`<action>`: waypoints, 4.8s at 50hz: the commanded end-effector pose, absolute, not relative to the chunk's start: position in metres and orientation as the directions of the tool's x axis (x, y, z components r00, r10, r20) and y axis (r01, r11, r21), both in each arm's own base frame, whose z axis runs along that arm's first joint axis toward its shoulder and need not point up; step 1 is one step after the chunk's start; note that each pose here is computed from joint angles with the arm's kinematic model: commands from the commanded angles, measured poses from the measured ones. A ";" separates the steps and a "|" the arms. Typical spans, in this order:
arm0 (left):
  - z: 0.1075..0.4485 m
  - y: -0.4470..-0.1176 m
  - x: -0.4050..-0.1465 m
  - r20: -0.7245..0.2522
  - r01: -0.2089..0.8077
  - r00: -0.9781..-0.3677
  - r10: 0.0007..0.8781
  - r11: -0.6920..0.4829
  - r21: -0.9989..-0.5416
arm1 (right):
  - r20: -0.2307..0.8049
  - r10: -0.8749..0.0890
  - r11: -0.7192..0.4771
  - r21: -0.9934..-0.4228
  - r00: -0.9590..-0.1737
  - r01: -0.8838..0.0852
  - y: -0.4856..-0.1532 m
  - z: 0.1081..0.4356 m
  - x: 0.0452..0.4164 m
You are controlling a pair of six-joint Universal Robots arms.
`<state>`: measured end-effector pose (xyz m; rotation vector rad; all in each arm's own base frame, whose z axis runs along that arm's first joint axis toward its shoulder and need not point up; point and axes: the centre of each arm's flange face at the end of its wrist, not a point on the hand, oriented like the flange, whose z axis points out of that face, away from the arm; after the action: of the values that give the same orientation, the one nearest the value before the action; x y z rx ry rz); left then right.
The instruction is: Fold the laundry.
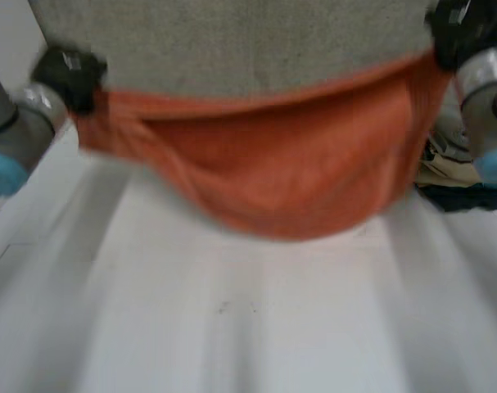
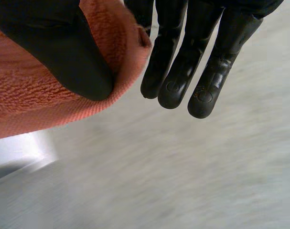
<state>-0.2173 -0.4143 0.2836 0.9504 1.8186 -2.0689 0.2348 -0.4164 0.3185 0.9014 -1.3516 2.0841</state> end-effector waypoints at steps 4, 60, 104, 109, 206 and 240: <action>0.406 -0.413 -0.222 -0.387 0.281 -0.922 0.000 -0.687 -0.670 | 0.490 0.295 -0.679 -0.496 -0.820 -0.541 -0.412 0.412 0.237; 0.158 -0.324 -0.184 -0.424 0.496 -0.798 0.428 0.066 -0.866 | 0.551 -0.361 0.001 -0.807 -0.753 -0.591 -0.332 0.172 0.198; 0.162 -0.355 -0.189 -0.431 0.480 -0.800 0.419 0.015 -0.877 | 0.552 -0.389 -0.004 -0.802 -0.738 -0.597 -0.331 0.167 0.200; 0.181 -0.339 -0.187 -0.407 0.480 -0.805 0.432 0.071 -0.874 | 0.554 -0.398 0.013 -0.794 -0.731 -0.608 -0.328 0.172 0.198; 0.179 -0.205 -0.152 -0.519 0.784 -0.602 0.607 0.326 -0.528 | 0.629 -0.667 0.220 -0.345 -0.399 -0.912 -0.258 0.199 0.128; 0.150 -0.385 -0.241 -0.643 0.676 -0.709 0.290 0.022 -0.736 | 0.804 -0.317 0.031 -0.522 -0.503 -0.852 -0.412 0.141 0.202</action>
<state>-0.2369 -0.3824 0.1492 0.9999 2.0137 -1.7097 0.1913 -0.4048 0.1391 1.2114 -1.8866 1.4249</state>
